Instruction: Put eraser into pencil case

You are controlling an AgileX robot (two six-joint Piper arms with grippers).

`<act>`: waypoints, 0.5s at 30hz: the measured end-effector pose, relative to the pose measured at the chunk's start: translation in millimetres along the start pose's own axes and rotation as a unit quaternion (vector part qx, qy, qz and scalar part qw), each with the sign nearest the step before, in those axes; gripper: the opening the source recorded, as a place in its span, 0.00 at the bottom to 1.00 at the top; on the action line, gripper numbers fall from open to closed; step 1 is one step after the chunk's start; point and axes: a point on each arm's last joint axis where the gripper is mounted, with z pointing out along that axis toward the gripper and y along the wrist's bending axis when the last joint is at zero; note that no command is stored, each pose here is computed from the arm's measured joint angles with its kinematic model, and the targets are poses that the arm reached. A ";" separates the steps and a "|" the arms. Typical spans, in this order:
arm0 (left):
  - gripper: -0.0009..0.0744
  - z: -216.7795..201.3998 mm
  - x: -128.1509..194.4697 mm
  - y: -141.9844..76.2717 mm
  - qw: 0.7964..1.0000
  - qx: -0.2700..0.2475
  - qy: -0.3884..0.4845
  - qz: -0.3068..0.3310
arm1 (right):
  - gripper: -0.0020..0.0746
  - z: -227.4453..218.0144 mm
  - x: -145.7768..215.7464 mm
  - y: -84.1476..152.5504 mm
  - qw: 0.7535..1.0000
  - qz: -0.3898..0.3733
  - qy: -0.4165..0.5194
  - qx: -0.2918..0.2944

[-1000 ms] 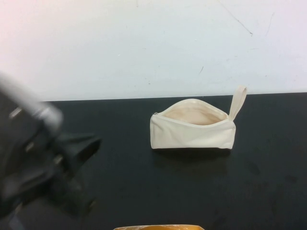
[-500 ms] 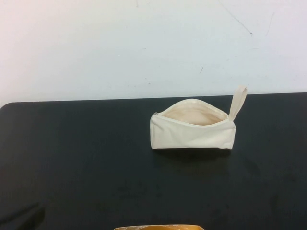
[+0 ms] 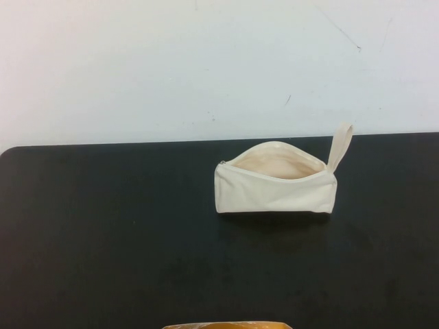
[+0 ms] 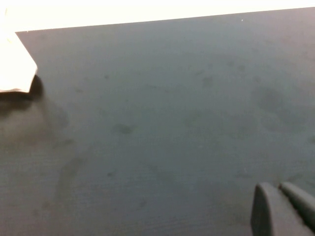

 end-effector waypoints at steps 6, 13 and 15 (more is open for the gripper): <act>0.01 19.3 15.2 8.9 0.996 -0.058 -0.073 -0.006 | 0.02 0.0 0.0 0.0 1.000 0.000 0.000 0.000; 0.01 39.3 62.5 20.7 0.967 -0.165 -0.188 -0.055 | 0.02 0.0 0.0 0.0 1.000 0.000 0.000 0.000; 0.01 42.7 76.6 24.1 0.954 -0.203 -0.207 -0.068 | 0.02 0.0 0.0 0.0 1.000 0.000 0.000 0.000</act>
